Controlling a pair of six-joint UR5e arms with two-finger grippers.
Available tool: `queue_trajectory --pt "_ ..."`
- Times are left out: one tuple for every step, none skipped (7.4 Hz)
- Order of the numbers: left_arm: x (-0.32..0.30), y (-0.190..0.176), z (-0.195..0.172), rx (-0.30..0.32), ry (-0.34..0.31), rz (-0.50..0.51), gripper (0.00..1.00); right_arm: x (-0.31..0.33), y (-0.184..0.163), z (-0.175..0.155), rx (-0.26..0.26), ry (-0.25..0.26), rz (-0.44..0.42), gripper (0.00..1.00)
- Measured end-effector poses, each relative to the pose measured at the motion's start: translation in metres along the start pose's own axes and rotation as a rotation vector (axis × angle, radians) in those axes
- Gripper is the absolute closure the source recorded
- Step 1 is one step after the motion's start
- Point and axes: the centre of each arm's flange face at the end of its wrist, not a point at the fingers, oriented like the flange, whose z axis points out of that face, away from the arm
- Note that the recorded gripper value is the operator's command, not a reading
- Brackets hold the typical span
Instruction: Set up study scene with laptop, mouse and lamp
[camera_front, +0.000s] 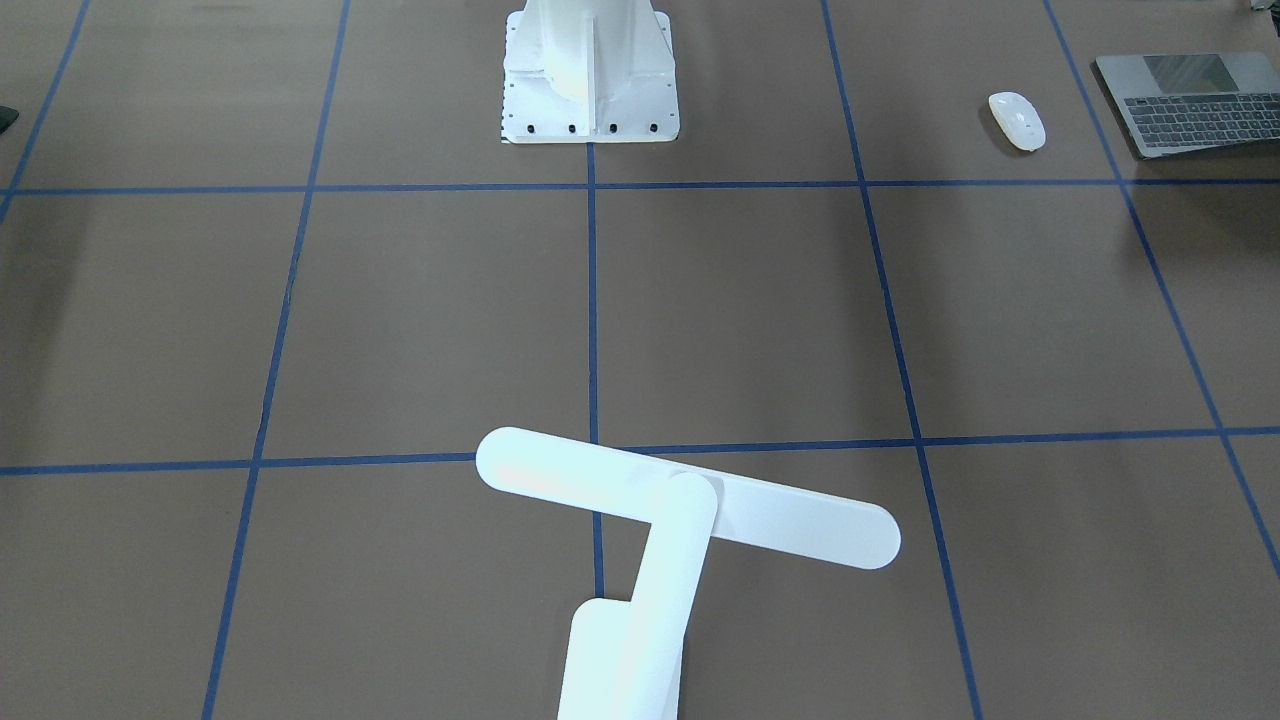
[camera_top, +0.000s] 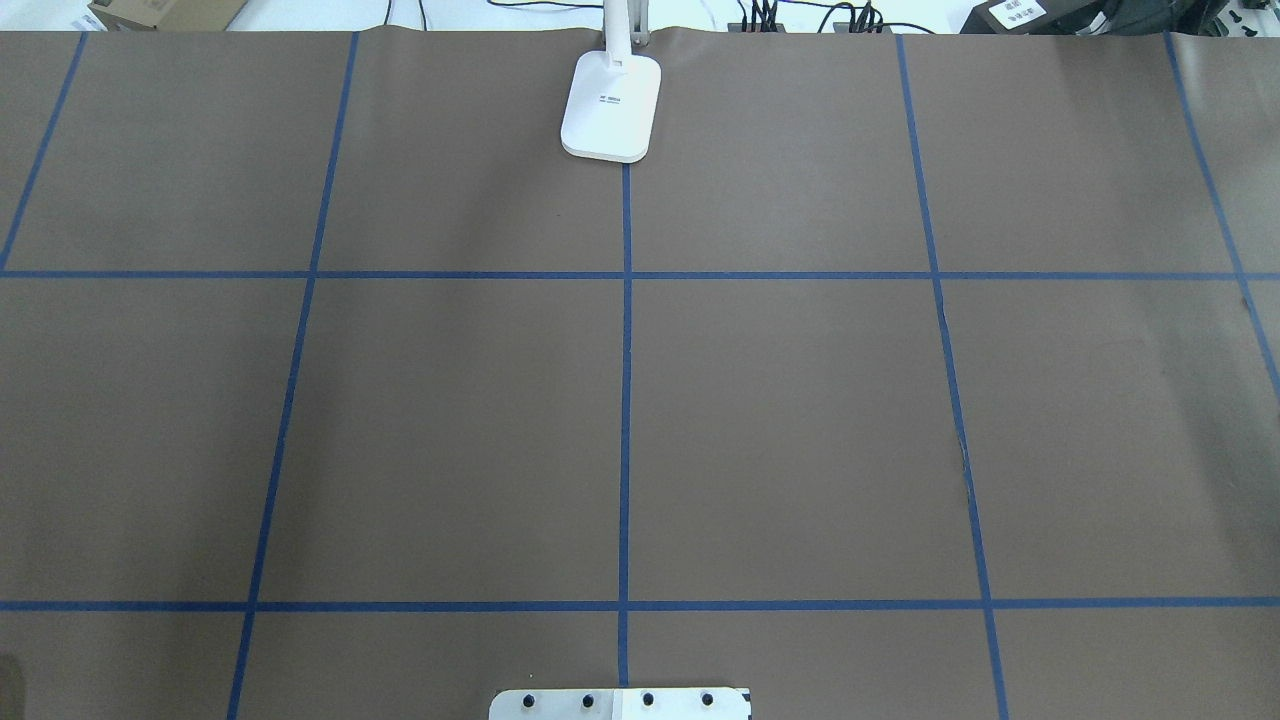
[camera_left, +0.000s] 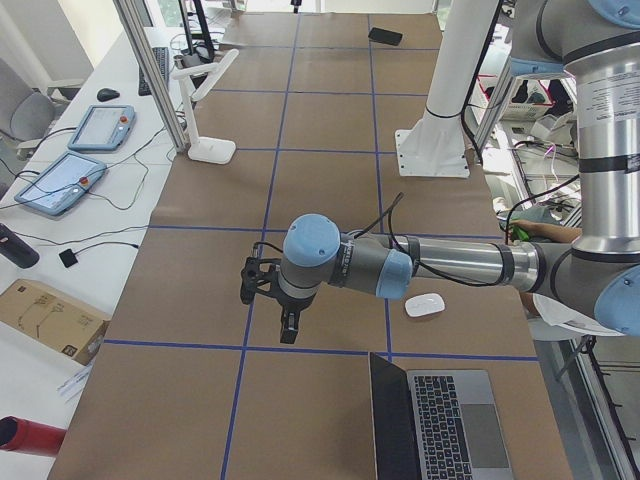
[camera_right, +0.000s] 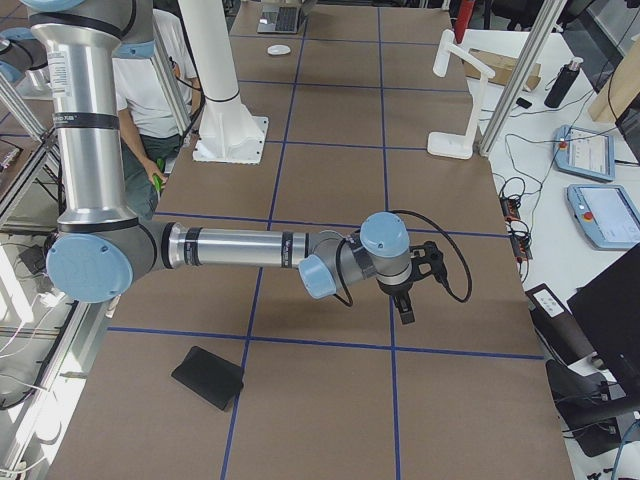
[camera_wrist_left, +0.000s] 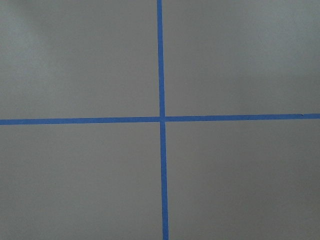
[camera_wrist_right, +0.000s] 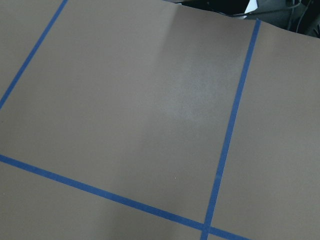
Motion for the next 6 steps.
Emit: queue_trajectory --pt "-0.005 0.000 0.003 -0.005 -0.002 -0.011 0.00 -0.002 -0.002 0.005 -0.035 0.001 0.023 0.00" --pt "-0.010 0.000 0.006 -0.012 -0.005 -0.022 0.00 -0.005 -0.005 0.010 -0.071 0.003 0.043 0.00" --pt "-0.020 0.002 0.010 -0.020 -0.009 -0.039 0.00 -0.009 -0.010 0.015 -0.107 0.006 0.055 0.00" --pt "-0.034 0.005 0.014 -0.026 -0.012 -0.063 0.00 -0.013 -0.014 0.019 -0.134 0.013 0.057 0.01" --pt "-0.045 0.005 0.015 -0.027 -0.016 -0.068 0.00 -0.013 -0.016 0.022 -0.150 0.027 0.045 0.01" --pt "-0.051 0.005 0.014 -0.023 -0.021 -0.046 0.00 -0.012 -0.016 0.024 -0.166 0.041 0.024 0.00"
